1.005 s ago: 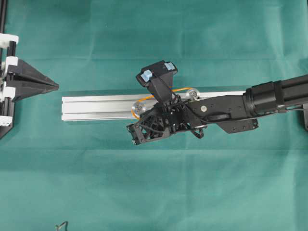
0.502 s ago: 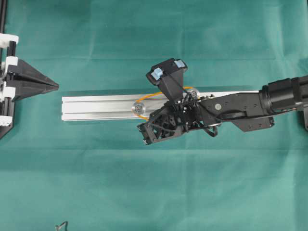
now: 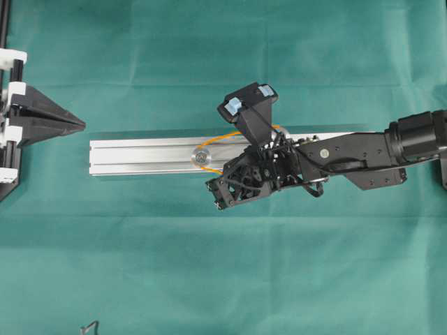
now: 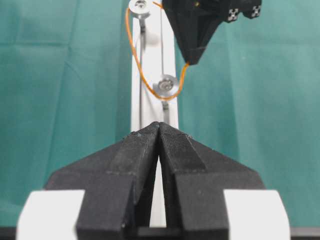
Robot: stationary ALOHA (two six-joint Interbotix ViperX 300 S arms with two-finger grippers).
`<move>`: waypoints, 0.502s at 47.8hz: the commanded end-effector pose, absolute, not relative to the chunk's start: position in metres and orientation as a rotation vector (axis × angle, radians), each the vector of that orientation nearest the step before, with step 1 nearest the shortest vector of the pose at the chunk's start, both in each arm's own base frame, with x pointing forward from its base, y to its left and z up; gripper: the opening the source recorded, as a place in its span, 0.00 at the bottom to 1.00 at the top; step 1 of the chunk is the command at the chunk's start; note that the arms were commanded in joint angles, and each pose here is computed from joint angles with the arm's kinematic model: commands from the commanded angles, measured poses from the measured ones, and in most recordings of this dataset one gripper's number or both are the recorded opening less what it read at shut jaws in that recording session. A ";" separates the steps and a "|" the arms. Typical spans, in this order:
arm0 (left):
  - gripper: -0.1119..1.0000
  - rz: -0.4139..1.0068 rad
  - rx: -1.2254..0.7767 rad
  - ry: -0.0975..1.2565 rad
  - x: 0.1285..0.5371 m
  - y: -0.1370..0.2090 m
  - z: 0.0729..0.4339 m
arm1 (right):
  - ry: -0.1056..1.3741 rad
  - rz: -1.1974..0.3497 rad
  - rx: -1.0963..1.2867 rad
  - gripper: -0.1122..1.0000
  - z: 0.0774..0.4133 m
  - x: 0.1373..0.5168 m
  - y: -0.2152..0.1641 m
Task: Hook the rubber onto the shaft.
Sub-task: 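Lower the band over the left knob and open the right gripper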
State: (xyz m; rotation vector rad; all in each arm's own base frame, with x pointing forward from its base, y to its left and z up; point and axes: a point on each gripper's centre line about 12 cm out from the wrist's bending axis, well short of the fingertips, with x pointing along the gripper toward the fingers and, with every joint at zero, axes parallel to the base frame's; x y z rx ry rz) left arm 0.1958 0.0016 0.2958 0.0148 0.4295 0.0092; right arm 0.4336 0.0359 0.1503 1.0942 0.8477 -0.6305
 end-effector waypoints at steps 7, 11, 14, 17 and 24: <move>0.10 0.010 0.016 0.399 0.199 0.002 0.308 | 0.807 -0.586 1.093 0.16 0.172 0.436 0.037; 0.10 0.011 0.017 0.396 0.199 0.002 0.309 | 0.808 -0.579 1.081 0.16 0.172 0.436 0.037; 0.10 0.011 0.016 0.396 0.199 0.002 0.308 | 0.811 -0.576 1.074 0.16 0.172 0.436 0.037; 0.10 0.011 0.016 0.397 0.199 0.002 0.308 | 0.811 -0.573 1.068 0.16 0.172 0.436 0.037; 0.10 0.011 0.016 0.394 0.199 0.002 0.309 | 0.814 -0.569 1.056 0.16 0.172 0.436 0.037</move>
